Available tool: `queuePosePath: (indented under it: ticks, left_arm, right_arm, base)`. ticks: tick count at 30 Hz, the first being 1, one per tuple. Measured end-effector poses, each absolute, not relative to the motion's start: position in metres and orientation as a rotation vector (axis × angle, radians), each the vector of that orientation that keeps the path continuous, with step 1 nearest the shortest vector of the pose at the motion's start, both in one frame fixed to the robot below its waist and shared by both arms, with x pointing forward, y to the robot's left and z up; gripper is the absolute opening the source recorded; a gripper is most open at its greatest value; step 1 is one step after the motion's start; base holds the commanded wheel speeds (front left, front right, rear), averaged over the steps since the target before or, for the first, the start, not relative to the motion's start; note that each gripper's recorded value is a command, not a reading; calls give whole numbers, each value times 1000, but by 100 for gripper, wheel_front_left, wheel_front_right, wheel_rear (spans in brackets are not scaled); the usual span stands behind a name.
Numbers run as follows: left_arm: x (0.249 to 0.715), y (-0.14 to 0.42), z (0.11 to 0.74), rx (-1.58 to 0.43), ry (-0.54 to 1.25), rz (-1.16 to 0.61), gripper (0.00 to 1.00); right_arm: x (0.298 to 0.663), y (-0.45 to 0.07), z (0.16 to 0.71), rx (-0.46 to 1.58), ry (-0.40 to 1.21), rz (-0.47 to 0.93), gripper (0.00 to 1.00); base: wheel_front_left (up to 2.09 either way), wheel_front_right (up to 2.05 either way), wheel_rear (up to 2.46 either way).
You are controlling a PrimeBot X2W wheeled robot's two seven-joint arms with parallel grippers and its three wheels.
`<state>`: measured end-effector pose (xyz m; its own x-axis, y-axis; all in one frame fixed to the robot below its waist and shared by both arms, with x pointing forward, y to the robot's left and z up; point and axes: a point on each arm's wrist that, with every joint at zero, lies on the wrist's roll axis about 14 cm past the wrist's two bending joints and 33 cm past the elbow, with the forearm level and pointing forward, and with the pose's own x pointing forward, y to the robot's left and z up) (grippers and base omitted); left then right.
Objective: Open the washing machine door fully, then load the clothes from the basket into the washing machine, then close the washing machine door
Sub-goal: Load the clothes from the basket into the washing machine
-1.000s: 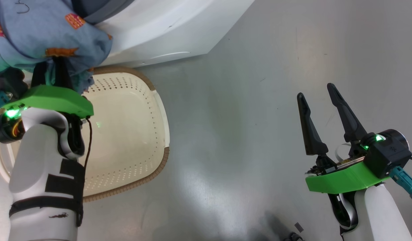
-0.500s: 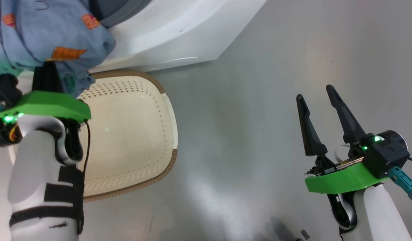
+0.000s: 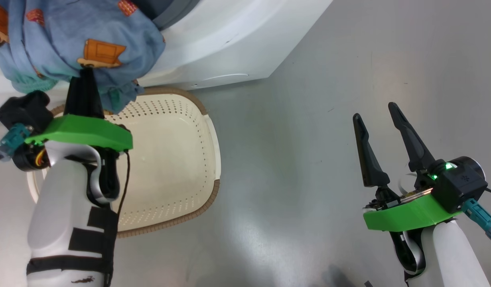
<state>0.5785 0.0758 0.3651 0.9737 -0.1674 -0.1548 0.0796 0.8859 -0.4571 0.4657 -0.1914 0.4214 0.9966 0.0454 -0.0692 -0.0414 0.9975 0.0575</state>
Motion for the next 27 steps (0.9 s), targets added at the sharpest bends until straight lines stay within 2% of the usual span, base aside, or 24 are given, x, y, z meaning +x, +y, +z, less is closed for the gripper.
queuePosePath:
  ticks: [16, 27]
  left_arm:
    - [589, 75, 394, -387, 122, -131, 0]
    - [635, 67, 440, -343, 35, -161, 0]
  right_arm:
    - [460, -197, 431, 63, 56, 25, 100]
    - [450, -207, 437, 89, 55, -6, 100]
  base:
    - [0, 0, 0]
    - [0, 0, 0]
